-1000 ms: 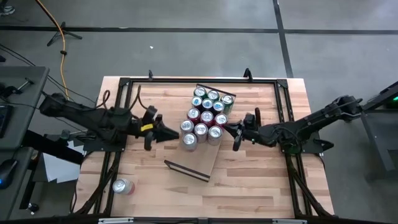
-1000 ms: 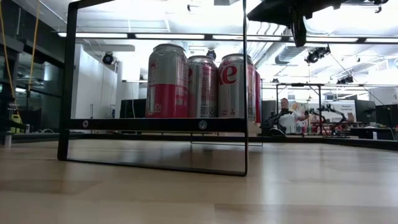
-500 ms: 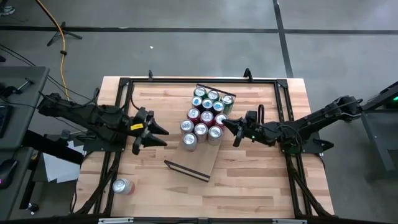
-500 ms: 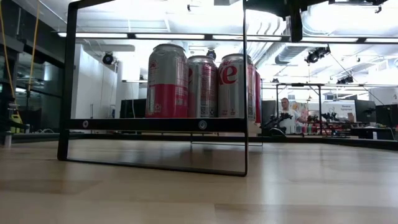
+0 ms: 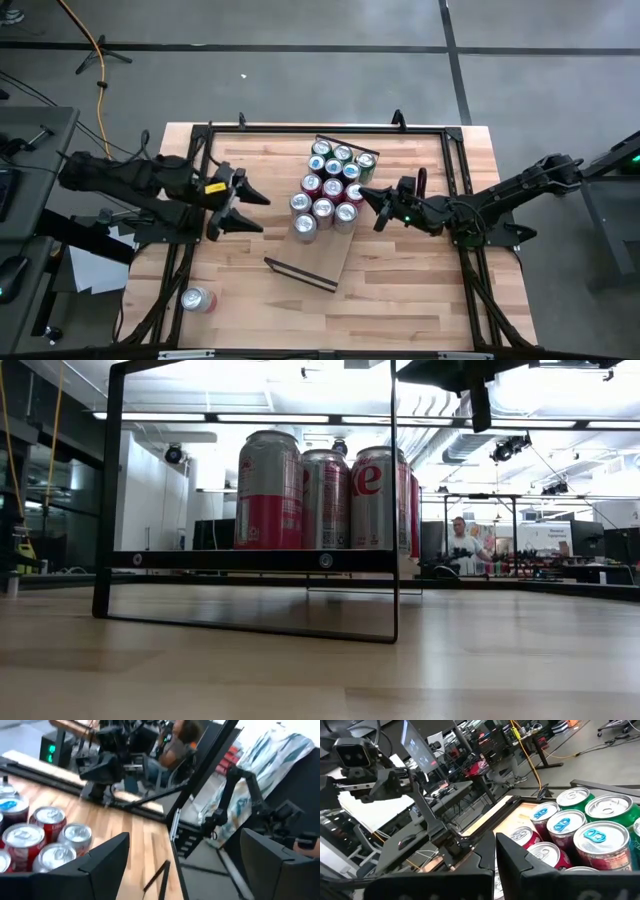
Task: Place canned beverage on shelf
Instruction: Put the white and pink soda can on the shelf aligned with the other white and pink soda can
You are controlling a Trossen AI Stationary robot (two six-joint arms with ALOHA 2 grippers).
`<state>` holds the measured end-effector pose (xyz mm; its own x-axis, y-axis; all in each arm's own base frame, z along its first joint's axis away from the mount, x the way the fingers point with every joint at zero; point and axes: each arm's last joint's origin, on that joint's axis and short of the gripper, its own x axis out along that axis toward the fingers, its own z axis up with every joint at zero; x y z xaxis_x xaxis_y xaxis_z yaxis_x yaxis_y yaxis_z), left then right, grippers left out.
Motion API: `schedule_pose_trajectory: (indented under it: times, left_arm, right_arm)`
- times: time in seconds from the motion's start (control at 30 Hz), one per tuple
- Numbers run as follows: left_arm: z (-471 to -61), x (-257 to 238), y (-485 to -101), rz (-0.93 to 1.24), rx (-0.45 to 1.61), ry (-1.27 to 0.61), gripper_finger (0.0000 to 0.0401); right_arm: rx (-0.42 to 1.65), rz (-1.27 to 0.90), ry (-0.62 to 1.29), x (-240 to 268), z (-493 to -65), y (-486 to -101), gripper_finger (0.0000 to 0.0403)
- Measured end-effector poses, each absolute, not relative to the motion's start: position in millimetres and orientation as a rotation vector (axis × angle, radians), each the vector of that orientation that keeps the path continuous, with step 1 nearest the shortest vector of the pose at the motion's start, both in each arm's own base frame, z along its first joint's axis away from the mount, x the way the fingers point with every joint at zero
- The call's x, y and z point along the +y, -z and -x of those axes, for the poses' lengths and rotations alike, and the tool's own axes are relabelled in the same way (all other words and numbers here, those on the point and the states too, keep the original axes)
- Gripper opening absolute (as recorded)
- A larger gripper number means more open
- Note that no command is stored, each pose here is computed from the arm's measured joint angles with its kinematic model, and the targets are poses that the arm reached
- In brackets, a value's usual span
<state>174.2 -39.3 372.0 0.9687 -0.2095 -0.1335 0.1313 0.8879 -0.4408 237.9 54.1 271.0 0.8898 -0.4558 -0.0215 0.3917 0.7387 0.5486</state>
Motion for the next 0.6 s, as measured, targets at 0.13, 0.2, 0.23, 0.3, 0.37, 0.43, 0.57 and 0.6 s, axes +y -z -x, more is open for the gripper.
schedule_pose_trajectory:
  times: [0.13,0.2,0.23,0.3,0.37,0.43,0.57,0.6]
  left_arm:
    - [-175,-48,-388,0.463,0.336,0.153,0.0299]
    - [-177,-58,-392,0.465,0.474,0.136,0.0299]
    - [-177,-64,-392,0.474,0.553,0.133,0.0299]
    - [-178,-80,-386,0.495,0.749,0.109,0.0299]
    - [-175,-98,-374,0.511,0.959,0.052,0.0299]
    - [-168,-118,-359,0.505,1.152,-0.019,0.0299]
    - [-148,-163,-333,0.486,1.361,-0.118,0.0299]
    - [-143,-173,-329,0.486,1.376,-0.134,0.0299]
  right_arm:
    - [-0.103,-0.562,0.454,54,-238,-270,0.0]
    - [-0.085,-0.539,0.449,55,-238,-269,0.0]
    - [-0.073,-0.528,0.445,55,-238,-268,0.0]
    - [-0.043,-0.513,0.438,55,-238,-265,0.0]
    - [-0.007,-0.496,0.432,55,-238,-262,0.0]
    - [0.022,-0.482,0.429,56,-238,-260,0.0]
    - [0.076,-0.461,0.41,56,-237,-255,0.0]
    - [0.088,-0.454,0.41,56,-237,-254,0.0]
